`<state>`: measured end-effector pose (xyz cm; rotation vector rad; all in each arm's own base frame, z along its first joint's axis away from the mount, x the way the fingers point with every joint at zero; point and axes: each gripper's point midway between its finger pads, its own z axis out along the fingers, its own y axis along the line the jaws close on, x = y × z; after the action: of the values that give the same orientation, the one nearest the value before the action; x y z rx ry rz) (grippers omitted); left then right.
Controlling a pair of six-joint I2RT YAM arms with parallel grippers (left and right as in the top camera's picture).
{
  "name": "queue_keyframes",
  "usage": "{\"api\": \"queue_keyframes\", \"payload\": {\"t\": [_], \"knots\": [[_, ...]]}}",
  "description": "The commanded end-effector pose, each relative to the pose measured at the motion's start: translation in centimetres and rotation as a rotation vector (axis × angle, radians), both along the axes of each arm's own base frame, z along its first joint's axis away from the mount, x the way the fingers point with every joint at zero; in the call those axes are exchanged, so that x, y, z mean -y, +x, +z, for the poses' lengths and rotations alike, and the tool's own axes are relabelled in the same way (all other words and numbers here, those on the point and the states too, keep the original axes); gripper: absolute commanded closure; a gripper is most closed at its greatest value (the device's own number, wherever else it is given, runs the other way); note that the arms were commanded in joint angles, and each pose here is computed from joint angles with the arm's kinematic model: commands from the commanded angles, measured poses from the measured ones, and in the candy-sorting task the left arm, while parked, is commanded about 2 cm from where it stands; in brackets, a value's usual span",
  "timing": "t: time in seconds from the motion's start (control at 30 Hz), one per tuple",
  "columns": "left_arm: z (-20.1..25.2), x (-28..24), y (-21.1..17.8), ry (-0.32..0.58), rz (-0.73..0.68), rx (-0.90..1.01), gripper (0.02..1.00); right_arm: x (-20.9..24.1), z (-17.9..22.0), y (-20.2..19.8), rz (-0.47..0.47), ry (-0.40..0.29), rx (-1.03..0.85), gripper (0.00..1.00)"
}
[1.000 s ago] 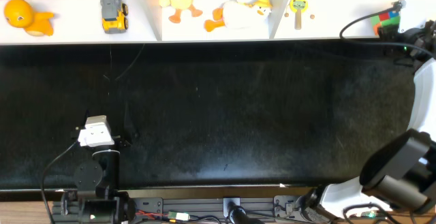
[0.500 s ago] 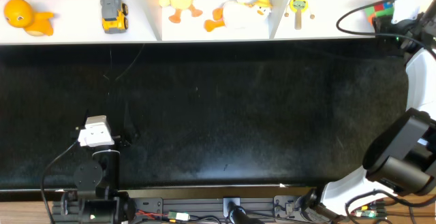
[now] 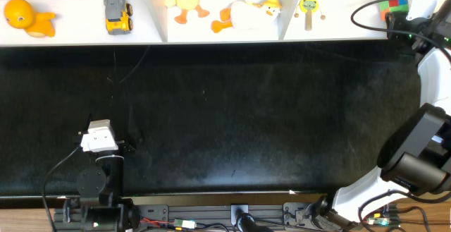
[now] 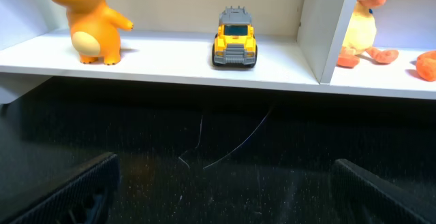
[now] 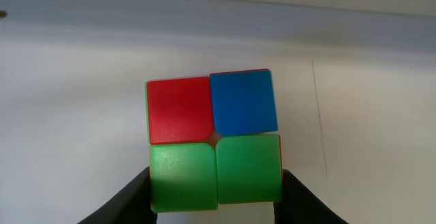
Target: Store Toys
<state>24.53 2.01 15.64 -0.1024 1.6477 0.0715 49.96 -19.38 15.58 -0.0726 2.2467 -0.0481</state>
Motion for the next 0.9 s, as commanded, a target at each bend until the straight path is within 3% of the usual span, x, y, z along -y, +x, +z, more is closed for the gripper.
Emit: {"api": "queue_keyframes", "payload": {"t": [0.03, 0.13, 0.17, 0.23, 0.27, 0.63, 0.9], "knots": [[0.1, 0.2, 0.0, 0.018, -0.010, 0.003, 0.020, -0.1, 0.7, 1.0, -0.002, 0.027, 0.030, 0.698], [0.1, 0.2, 0.0, 0.018, -0.010, 0.003, 0.020, -0.2, 0.7, 1.1, 0.001, 0.027, 0.029, 0.678], [0.1, 0.2, 0.0, 0.018, -0.010, 0.003, 0.020, -0.2, 0.7, 1.1, 0.001, 0.026, 0.031, 0.577], [0.1, 0.2, 0.0, 0.018, -0.010, 0.003, 0.020, -0.1, 0.9, 1.2, 0.001, 0.022, 0.039, 0.154], [0.1, 0.2, 0.0, 0.018, -0.010, 0.003, 0.020, -0.1, 0.9, 1.3, 0.001, 0.021, 0.040, 0.003], [0.1, 0.2, 0.0, 0.018, -0.010, 0.003, 0.020, -0.3, 3.1, 0.9, -0.041, -0.050, 0.054, 0.007], [0.1, 0.2, 0.0, 0.018, -0.010, 0.003, 0.020, -2.4, 6.6, -2.7, -0.036, -0.091, 0.123, 0.001]]}}
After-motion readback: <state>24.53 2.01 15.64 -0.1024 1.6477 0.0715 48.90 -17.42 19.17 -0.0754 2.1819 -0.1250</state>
